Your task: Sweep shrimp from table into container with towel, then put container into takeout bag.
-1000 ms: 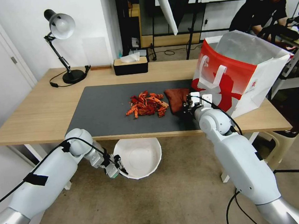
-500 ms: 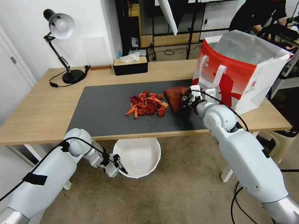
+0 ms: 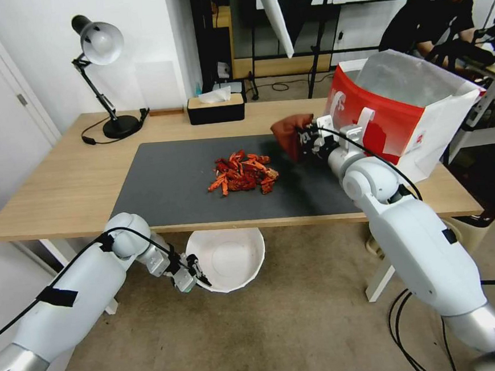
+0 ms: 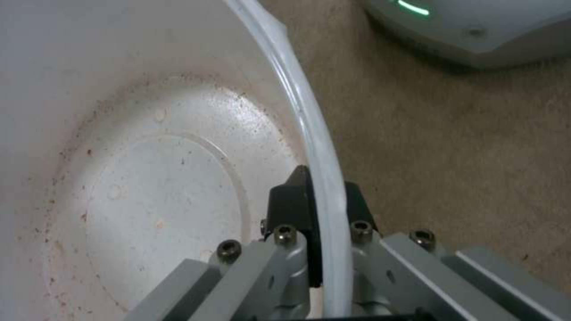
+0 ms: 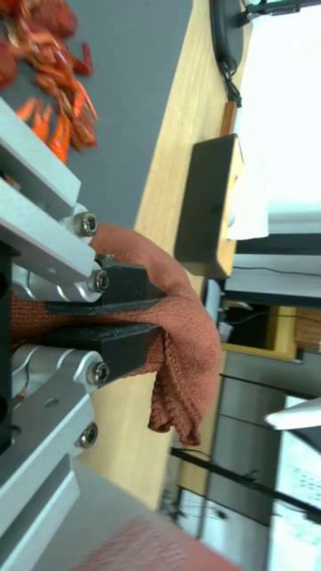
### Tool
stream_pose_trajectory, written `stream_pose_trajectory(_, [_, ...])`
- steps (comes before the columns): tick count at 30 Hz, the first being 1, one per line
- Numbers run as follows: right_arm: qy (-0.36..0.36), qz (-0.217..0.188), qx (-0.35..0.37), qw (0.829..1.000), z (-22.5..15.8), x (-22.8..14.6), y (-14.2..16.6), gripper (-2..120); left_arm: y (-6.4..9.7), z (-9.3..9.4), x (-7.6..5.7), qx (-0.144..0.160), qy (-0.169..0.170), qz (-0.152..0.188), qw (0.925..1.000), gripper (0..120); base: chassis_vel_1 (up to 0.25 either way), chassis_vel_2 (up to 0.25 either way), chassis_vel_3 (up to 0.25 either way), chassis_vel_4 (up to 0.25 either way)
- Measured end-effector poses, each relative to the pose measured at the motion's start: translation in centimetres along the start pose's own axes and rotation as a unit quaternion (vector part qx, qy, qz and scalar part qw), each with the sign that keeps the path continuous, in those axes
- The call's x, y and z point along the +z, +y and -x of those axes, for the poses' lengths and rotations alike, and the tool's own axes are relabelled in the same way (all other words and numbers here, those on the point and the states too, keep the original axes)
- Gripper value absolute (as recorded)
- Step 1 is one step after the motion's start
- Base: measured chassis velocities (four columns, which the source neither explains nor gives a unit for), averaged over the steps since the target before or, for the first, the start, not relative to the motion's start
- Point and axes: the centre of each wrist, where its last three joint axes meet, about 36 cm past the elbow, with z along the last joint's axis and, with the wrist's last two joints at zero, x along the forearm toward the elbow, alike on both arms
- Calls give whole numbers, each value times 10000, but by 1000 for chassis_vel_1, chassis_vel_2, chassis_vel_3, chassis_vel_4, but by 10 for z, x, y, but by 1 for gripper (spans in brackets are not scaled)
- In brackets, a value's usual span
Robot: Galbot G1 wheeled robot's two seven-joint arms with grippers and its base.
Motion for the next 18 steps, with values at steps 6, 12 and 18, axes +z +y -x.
stream_pose_trajectory(6, [-124, -447, -73, 9989, 19, 10, -6, 2, -1, -1, 2, -15, 9, -14, 10000, 0, 0, 0, 0, 0])
stream_pose_trajectory(12, [-145, -658, -143, 9976, 30, 17, -9, 2, -2, -2, 2, -27, 18, -18, 10000, 0, 0, 0, 0, 0])
stream_pose_trajectory(18, [-162, -925, -307, 9951, 47, 24, -15, 2, -3, -4, 3, -56, 29, -31, 10000, 0, 0, 0, 0, 0])
